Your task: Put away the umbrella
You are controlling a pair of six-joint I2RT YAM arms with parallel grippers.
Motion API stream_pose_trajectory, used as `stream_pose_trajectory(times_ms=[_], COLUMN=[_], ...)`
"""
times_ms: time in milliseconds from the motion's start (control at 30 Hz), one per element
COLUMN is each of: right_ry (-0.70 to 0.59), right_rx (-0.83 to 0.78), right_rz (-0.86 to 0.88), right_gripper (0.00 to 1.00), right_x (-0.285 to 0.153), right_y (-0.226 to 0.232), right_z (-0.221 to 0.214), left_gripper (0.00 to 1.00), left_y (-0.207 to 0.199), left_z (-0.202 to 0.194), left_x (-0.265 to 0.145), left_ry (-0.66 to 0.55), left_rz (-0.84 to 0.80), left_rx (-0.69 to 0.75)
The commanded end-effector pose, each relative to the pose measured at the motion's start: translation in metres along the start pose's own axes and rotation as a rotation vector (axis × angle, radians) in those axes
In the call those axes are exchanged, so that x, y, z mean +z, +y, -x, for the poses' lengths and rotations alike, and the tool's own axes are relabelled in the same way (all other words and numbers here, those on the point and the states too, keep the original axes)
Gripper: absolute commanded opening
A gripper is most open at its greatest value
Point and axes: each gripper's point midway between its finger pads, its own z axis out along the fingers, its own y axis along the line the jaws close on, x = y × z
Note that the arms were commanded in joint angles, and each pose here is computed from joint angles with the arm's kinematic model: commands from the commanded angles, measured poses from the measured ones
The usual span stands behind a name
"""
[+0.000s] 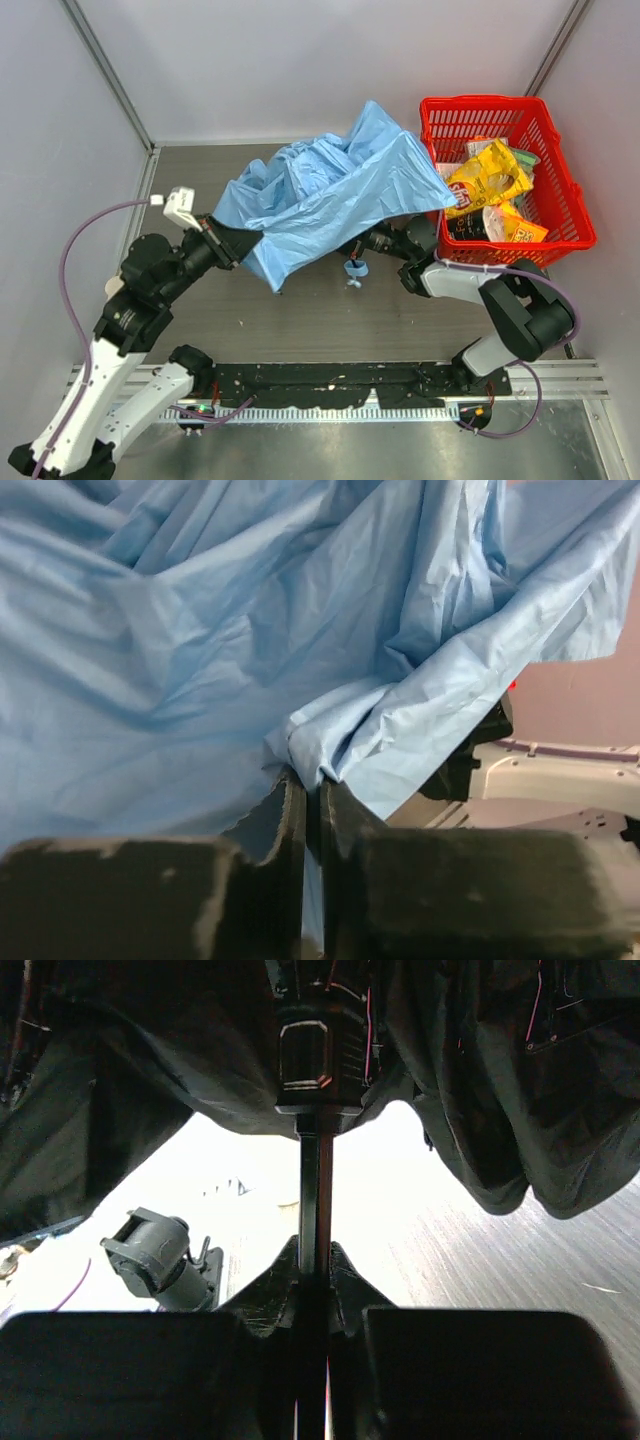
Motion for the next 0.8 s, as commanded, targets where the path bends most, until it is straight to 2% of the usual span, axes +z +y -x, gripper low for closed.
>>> stream_pose_trajectory(times_ms=[0,167,233,367,467,533,567,633,667,733,767], right_ry=[-0.204,-0.122,-0.080,-0.035,-0.094,-0.127,-0.140,-0.153,-0.154,-0.163,-0.167], right_rx=[-0.240,-0.219,-0.233,-0.249,-0.225,-0.175,-0.153,-0.131,-0.126,-0.112,-0.140], right_rz=[0.224,0.271,0.274,0.265,0.268,0.240,0.229,0.234,0.235,0.256,0.283], right_gripper=[0.01,0.01,0.01,0.01,0.01,0.01,0.01,0.01,0.01,0.01,0.01], right_x=[0.007,0.024,0.035,0.046,0.041,0.039,0.036,0.032,0.030,0.022,0.016], right_y=[0.065,0.082,0.091,0.101,0.103,0.094,0.087,0.082,0.080,0.078,0.078], right_z=[0.067,0.031,0.015,0.002,0.014,0.025,0.030,0.033,0.033,0.038,0.043], left_gripper=[0.00,0.00,0.00,0.00,0.00,0.09,0.18,0.48,0.57,0.67,0.69], left_y=[-0.045,-0.072,-0.072,-0.075,-0.076,-0.073,-0.069,-0.063,-0.057,-0.051,-0.047], left_z=[0.034,0.079,0.082,0.074,0.071,0.066,0.063,0.055,0.049,0.042,0.038], left_x=[0.019,0.017,0.028,0.054,0.050,0.034,0.026,0.005,-0.004,-0.024,-0.034], left_ry=[-0.098,-0.311,-0.312,-0.228,-0.203,-0.201,-0.201,-0.204,-0.197,-0.194,-0.187], left_rz=[-0.196,-0.312,-0.304,-0.318,-0.314,-0.304,-0.290,-0.272,-0.247,-0.227,-0.211], left_rx=[0.028,0.051,0.038,0.005,0.012,0.018,0.014,0.010,0.007,0.029,0.045])
